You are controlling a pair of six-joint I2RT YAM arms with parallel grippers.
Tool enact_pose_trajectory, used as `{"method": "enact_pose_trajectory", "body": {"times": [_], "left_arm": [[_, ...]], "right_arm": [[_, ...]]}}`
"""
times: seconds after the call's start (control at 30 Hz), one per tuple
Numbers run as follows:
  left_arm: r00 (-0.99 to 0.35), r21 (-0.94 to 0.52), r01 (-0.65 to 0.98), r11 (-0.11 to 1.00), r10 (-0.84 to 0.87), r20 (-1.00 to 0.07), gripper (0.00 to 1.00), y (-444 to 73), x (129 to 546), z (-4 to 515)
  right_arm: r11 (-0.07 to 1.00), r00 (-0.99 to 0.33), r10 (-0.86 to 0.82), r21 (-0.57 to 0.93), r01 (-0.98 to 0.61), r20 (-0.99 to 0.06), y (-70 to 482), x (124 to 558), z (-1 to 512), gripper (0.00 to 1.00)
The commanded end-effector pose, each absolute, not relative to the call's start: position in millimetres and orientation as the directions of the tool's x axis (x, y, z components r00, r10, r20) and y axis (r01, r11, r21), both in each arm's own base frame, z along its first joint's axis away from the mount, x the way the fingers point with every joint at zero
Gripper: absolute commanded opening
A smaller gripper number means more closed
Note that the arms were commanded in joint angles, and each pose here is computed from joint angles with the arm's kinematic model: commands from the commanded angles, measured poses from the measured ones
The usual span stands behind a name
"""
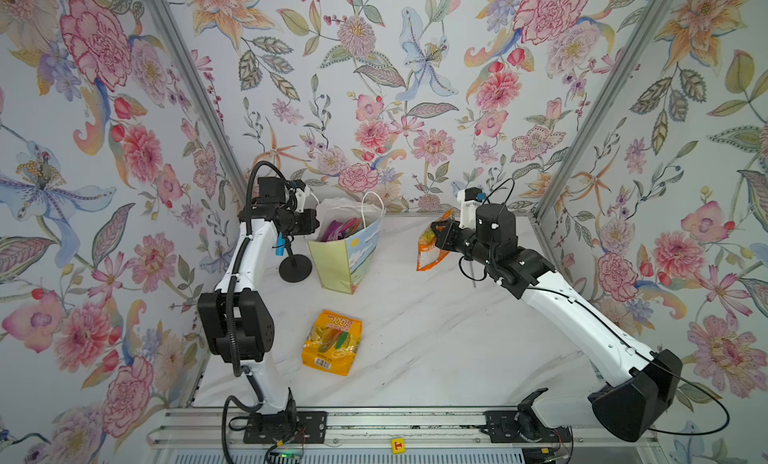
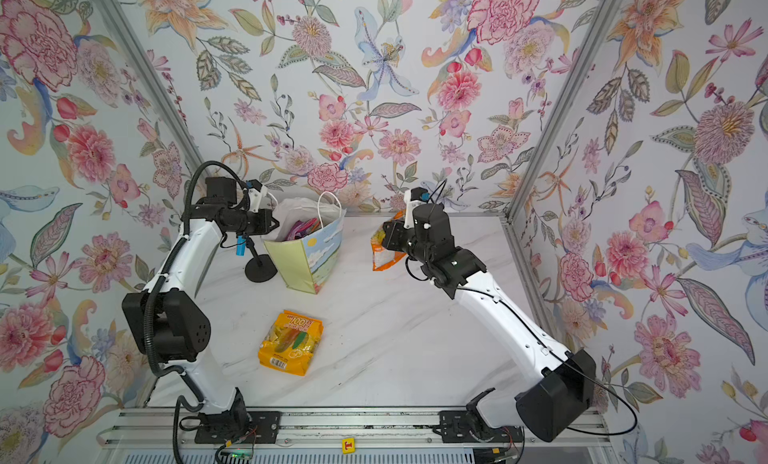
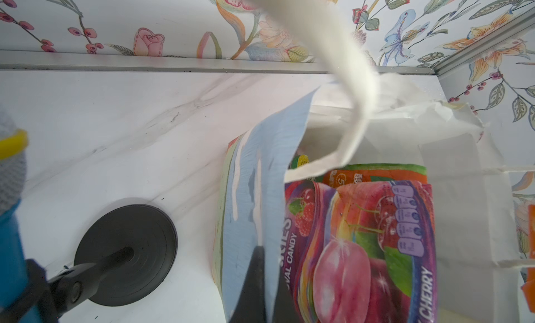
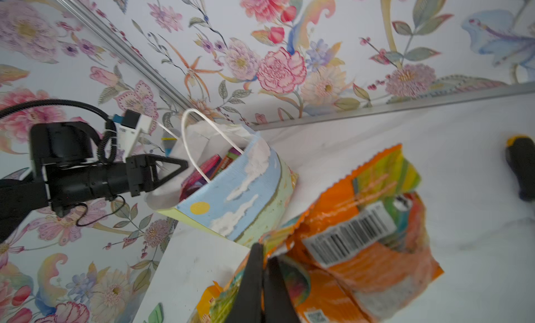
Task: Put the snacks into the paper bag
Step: 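Lift the Fruits packet with the right gripper and carry it over the bag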
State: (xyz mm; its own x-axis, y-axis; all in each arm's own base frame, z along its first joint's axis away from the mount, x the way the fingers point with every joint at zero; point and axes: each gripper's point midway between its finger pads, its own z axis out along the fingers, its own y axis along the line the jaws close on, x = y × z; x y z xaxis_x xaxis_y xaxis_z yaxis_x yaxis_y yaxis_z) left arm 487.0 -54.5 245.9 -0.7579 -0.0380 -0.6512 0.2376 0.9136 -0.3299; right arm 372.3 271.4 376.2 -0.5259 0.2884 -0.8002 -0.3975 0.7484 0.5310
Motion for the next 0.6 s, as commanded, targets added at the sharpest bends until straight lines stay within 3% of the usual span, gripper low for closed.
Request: {"method": "enact_pose_trajectory", "body": {"times": [0.0, 0.3, 0.57], "left_arm": [[-0.713, -0.325, 0.252, 0.911, -0.052, -0.699, 0.03, -50.1, 484.1, 270.4], [-0.712, -0.327, 0.253, 0.911, -0.054, -0.701, 0.03, -50.4, 484.2, 271.4], [-0.712, -0.327, 0.254, 0.91, -0.052, -0.7, 0.03, -50.6, 483.9, 271.1]], "right_arm": [[0.731, -0.444, 0.266, 0.48, -0.485, -0.855, 292.1, 376.3, 421.9, 0.0], [0.595, -0.394, 0.19, 0.425, -0.682, -0.899, 384.2, 361.0, 483.5, 0.0], [0.508, -0.392, 0.172, 0.423, -0.751, -0.904, 436.1, 357.0, 494.7, 0.0]]}}
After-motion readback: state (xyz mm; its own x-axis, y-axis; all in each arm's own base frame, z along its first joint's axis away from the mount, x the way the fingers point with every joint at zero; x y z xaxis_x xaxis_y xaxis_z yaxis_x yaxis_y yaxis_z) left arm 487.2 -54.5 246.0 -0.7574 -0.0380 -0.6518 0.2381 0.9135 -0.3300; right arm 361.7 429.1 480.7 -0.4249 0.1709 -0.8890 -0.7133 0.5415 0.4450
